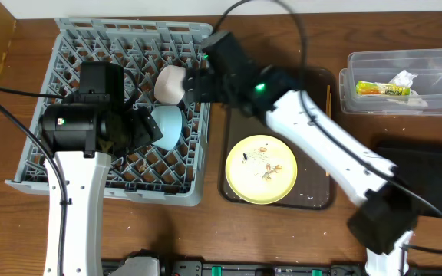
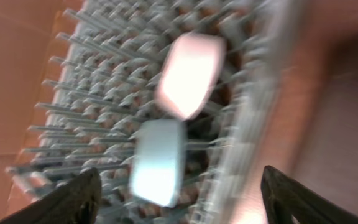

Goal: Sort waste into correct bins and load items into the dishwasher
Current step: 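Release the blue bowl in the rack and withdraw the right gripper, then lower the right gripper onto the cream cup on the tray and grasp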

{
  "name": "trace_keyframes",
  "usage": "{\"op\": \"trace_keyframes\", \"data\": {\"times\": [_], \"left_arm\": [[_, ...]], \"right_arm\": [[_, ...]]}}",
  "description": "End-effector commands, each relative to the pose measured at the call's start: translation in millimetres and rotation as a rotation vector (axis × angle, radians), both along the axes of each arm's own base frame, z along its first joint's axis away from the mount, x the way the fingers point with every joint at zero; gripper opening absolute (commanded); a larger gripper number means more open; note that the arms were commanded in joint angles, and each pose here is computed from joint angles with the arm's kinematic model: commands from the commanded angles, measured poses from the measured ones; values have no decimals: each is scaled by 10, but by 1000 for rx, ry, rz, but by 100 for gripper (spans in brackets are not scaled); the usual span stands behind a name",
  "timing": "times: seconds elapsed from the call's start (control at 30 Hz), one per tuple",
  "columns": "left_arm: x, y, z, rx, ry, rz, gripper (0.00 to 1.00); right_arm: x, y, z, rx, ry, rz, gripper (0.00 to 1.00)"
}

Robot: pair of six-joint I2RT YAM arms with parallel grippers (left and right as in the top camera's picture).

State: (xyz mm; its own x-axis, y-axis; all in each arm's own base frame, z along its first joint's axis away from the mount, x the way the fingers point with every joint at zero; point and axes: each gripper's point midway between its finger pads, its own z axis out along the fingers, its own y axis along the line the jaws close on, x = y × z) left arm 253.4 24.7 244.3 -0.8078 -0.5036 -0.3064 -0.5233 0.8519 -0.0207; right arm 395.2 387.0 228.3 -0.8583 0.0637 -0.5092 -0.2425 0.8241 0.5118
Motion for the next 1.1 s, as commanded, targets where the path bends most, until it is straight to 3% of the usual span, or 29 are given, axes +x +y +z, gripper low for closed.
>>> {"op": "trace_keyframes", "data": {"times": [0.0, 0.23, 0.4, 0.57, 0.8, 1.07], "left_arm": [[-6, 36, -3, 16, 7, -3, 98], [-6, 36, -3, 16, 7, -3, 98], [-6, 36, -3, 16, 7, -3, 98], [-6, 36, -3, 16, 7, -3, 98], [-6, 36, -3, 16, 7, -3, 98], [-6, 35, -3, 16, 7, -4, 98]], "right_arm": [[258, -633, 516, -133, -220, -28, 82], [574, -971, 115, -364, -290, 125, 82], [730, -1001, -406, -426, -212, 125, 58], [688, -886, -806, -458, -142, 152, 44], [755, -1105, -1052, -606, -114, 14, 38], [600, -1057, -1288, -568, -5, 20, 28]]}}
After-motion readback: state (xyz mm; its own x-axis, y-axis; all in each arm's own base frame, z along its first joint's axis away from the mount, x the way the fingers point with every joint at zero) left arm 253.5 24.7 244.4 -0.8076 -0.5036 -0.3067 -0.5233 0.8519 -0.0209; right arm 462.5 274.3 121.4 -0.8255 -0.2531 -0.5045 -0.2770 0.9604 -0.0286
